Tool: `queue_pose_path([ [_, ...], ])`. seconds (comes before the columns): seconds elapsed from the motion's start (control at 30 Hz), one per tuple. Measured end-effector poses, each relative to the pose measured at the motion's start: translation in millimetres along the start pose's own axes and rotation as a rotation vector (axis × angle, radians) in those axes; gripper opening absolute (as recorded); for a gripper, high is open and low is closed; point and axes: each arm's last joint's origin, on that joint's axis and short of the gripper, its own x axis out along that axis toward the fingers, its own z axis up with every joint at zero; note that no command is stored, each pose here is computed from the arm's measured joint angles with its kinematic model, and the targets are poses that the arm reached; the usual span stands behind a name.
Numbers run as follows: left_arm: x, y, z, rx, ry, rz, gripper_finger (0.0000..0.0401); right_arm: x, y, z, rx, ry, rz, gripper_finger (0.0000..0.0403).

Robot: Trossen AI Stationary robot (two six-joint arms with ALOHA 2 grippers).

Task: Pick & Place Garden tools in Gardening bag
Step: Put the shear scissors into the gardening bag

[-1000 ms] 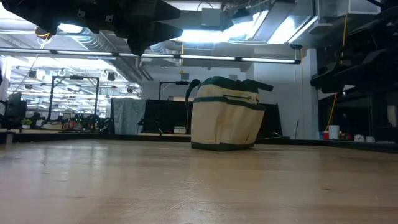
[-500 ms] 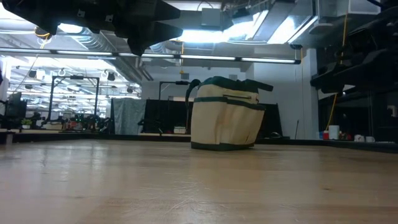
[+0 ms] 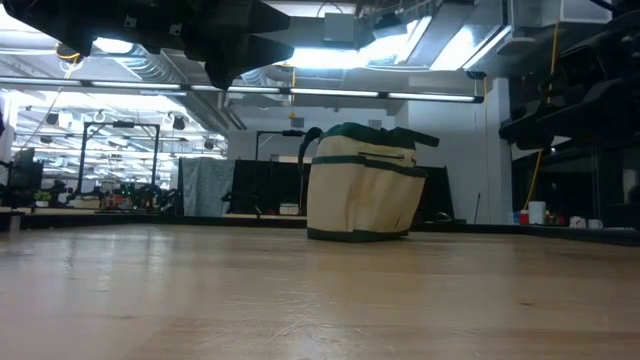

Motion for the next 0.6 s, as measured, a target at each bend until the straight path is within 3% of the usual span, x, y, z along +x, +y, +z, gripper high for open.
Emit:
queue_pose_path([
  [0.43,0.1,0.2,0.1,-0.026,0.0,0.0,0.0251,0.0,0.0,0.0,0.0,0.0,0.0,0.025],
  [0.6,0.1,-1.3,0.0,-0.02,0.004,-0.053,0.0251,0.0,0.0,0.0,0.0,0.0,0.0,0.025],
])
